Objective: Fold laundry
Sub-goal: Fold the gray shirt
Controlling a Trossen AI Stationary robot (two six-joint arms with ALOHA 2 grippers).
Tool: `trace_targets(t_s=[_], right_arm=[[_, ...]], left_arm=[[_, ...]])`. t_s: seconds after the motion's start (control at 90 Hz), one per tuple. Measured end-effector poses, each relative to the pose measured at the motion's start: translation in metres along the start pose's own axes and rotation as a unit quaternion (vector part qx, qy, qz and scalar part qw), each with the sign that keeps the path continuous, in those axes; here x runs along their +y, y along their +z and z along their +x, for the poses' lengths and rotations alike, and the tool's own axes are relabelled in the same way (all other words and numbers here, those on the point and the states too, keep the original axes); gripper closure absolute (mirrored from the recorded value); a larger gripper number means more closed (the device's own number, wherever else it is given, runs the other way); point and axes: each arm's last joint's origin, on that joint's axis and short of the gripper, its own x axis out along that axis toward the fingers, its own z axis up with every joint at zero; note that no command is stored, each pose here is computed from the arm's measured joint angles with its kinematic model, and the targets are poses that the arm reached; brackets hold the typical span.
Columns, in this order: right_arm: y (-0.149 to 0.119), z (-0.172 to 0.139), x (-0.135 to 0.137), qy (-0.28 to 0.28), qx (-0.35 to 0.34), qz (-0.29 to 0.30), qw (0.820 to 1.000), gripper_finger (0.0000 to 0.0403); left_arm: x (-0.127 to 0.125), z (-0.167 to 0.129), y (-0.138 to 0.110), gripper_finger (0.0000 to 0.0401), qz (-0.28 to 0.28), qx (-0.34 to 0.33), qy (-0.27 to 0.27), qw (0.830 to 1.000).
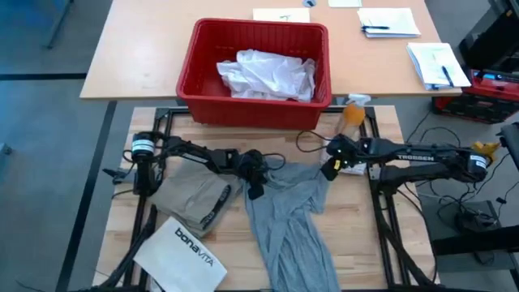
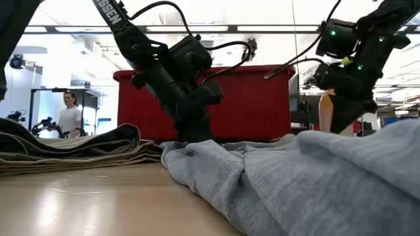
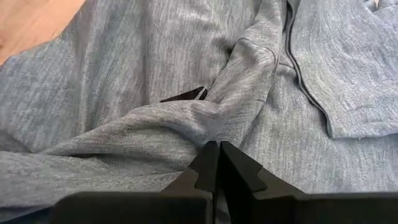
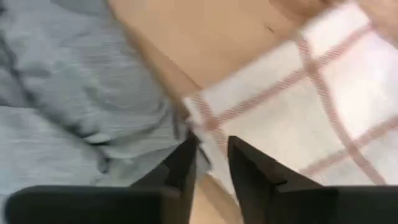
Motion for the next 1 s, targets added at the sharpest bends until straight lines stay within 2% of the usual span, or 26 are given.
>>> trace_targets(t_s=[0.111,0.211,0.278,0.411,0.533,0.622,0.711,0.8,0.889,1.0], right_arm=[[-0.001,-0.003,0.003,0.023,-0.004,-0.005,1.0,0.0288],[-0.008,0.004,0.005,0.044,-0.001,-0.019,0.999,0.0285],[-0.014,0.012,0.004,0.058,-0.009,-0.019,0.998,0.0293],[-0.018,0.017,0.007,0.096,-0.011,0.055,0.994,0.0318],[-0.034,0.027,0.008,0.096,0.003,0.032,0.995,0.0343],[-0.043,0.036,0.006,0.097,0.0,0.04,0.994,0.0357],[-0.05,0.044,0.002,0.092,-0.008,0.07,0.993,0.0369],[-0.055,0.046,0.001,0.089,0.002,0.131,0.987,0.0384],[-0.062,0.043,0.006,0.093,0.019,0.153,0.984,0.0399],[-0.069,0.036,0.013,0.065,0.044,0.184,0.98,0.04]], left_arm=[[0.0,0.0,0.0,0.0401,0.003,0.001,0.0,1.0],[0.0,0.0,-0.001,0.0401,0.004,0.006,0.001,1.0],[0.0,0.0,-0.002,0.0401,0.01,0.01,0.001,1.0],[0.001,-0.002,-0.004,0.0401,0.015,0.026,0.004,1.0],[0.002,-0.003,-0.007,0.0401,0.017,0.047,0.007,0.999],[0.002,-0.003,-0.008,0.0401,0.016,0.049,0.007,0.999],[0.002,-0.003,-0.008,0.0401,0.017,0.05,0.007,0.999],[0.002,-0.003,-0.008,0.0401,0.019,0.051,0.008,0.998],[0.002,-0.003,-0.009,0.0401,0.024,0.054,0.007,0.998],[0.002,-0.004,-0.009,0.0401,0.029,0.055,0.007,0.998]])
